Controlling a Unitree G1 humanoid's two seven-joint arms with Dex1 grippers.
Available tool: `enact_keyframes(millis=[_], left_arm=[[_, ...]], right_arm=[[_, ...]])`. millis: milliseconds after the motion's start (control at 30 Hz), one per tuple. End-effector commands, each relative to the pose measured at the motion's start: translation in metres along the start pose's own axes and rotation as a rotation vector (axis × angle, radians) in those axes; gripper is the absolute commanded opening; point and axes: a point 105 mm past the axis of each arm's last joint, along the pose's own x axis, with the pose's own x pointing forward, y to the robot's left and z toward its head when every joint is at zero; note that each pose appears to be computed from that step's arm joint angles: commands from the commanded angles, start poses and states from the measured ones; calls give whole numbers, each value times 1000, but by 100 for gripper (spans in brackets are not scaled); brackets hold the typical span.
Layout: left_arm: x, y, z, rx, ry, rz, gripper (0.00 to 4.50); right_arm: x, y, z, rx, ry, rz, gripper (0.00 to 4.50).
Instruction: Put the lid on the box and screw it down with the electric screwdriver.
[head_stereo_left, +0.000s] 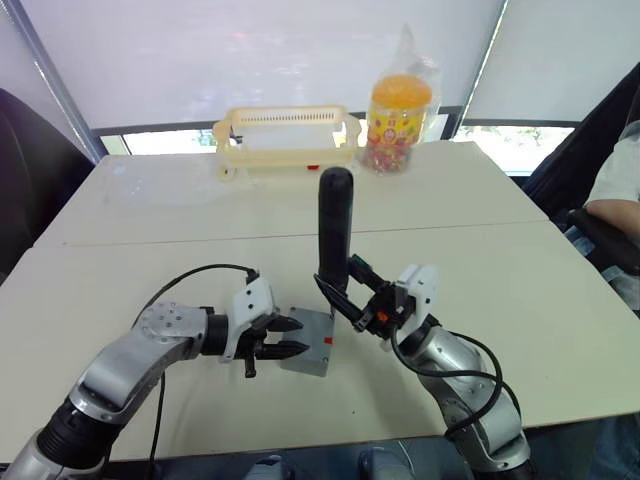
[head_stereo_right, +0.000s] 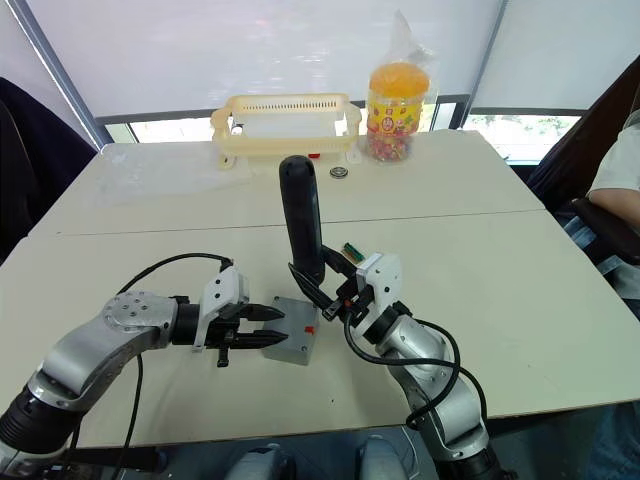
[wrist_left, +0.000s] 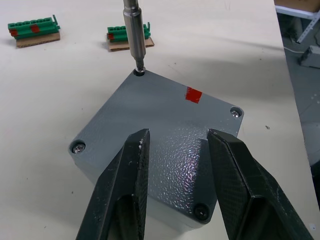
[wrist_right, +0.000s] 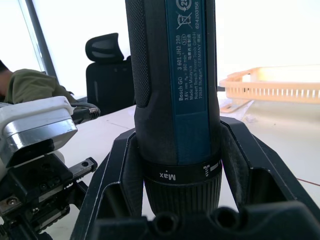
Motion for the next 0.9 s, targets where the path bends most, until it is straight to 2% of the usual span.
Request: enact_keyframes(millis=[33, 333, 900], left_arm=[[-3, 2, -5, -11, 24, 18, 183], [-2, 2, -5, -12, 23, 20, 183], [-2, 0, -4, -17, 24, 19, 183]], right_arm=[[-11, -2, -38, 44, 148, -21, 177], [-5, -1, -38, 59, 124, -26, 177], [-11, -2, -49, 48, 154, -27, 177]])
